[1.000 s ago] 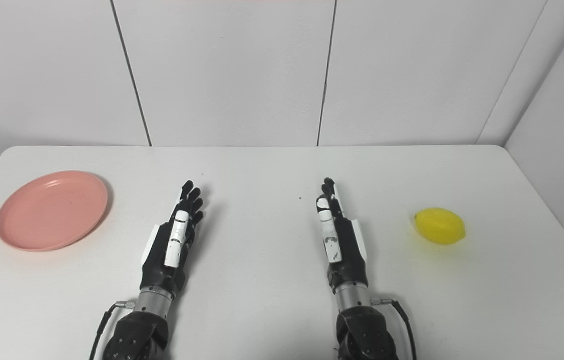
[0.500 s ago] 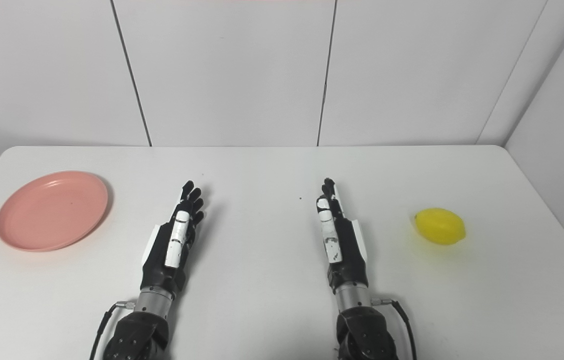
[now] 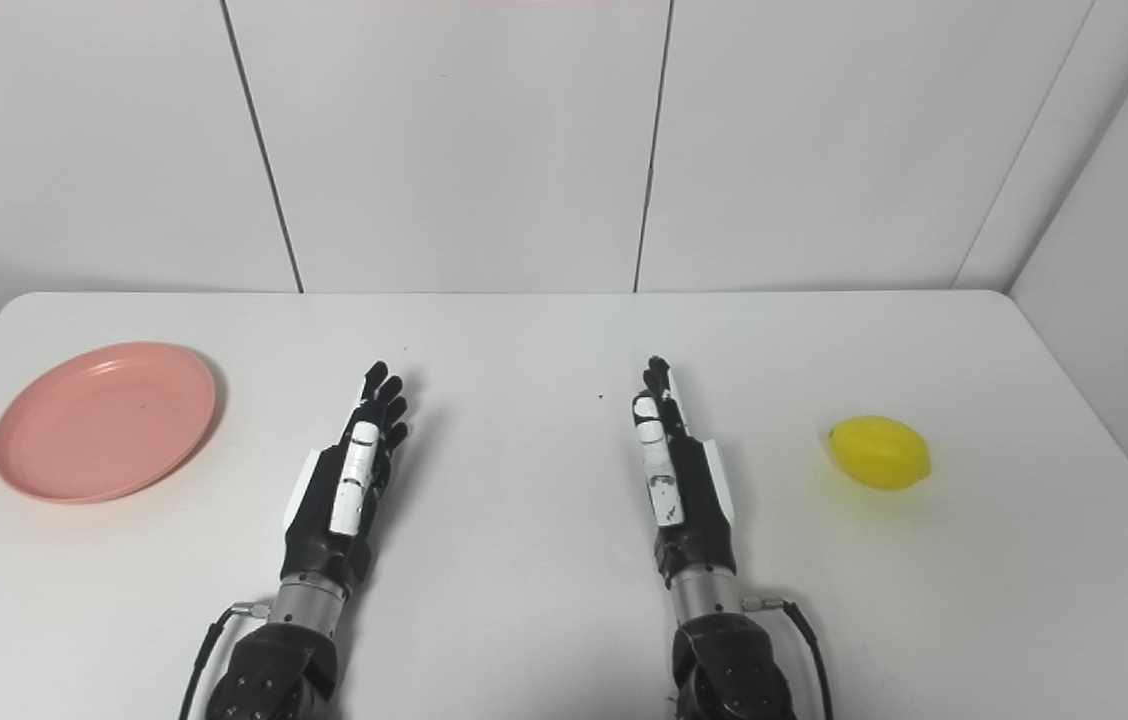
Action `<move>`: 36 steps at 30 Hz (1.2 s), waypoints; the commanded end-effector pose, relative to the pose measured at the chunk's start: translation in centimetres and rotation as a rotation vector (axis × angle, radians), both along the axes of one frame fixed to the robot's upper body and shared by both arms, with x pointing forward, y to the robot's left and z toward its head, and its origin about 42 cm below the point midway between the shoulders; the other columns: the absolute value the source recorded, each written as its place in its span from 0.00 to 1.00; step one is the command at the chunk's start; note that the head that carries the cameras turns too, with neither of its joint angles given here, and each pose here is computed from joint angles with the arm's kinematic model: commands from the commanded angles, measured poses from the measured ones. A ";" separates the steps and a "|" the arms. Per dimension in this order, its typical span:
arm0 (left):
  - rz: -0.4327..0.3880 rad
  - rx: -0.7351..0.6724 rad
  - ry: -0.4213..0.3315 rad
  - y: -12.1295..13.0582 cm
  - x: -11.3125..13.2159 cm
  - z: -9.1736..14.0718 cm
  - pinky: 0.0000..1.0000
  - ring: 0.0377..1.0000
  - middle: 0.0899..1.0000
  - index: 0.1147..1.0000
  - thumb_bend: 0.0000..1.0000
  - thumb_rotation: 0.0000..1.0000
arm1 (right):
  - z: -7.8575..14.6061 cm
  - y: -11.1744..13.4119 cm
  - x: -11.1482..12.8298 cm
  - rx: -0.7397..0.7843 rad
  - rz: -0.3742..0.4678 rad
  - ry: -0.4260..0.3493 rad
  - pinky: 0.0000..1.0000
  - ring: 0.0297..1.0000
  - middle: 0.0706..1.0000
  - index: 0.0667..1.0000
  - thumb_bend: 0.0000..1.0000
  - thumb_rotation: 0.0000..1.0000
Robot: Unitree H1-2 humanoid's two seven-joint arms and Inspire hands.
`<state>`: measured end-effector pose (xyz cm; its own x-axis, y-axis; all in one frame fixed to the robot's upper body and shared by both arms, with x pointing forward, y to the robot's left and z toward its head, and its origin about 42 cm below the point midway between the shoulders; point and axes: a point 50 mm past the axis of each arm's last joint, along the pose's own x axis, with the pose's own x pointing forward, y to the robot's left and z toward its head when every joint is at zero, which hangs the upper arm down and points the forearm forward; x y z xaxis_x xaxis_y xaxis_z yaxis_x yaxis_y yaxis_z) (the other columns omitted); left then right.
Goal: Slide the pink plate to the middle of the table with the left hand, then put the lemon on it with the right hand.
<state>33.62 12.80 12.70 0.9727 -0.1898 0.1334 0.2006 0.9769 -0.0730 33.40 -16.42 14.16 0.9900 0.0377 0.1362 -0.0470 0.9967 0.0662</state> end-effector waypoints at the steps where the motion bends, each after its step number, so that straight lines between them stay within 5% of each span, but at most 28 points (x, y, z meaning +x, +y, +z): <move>1: -0.020 -0.014 -0.037 -0.4 0.4 0.8 1.00 1.00 1.00 1.00 0.47 1.00 | 1.8 0.3 0.4 0.017 0.001 -0.082 1.00 1.00 1.00 0.99 0.74 1.00; 36: -0.035 -0.009 -0.032 -0.4 0.3 0.8 1.00 1.00 1.00 1.00 0.47 1.00 | 1.8 0.3 0.4 0.009 0.016 -0.077 1.00 1.00 1.00 1.00 0.76 1.00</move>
<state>33.61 12.70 12.68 0.9692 -0.2097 0.1292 0.2200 0.9729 -0.0711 33.42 -16.47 14.17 0.9898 0.0399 0.1368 -0.0493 0.9966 0.0654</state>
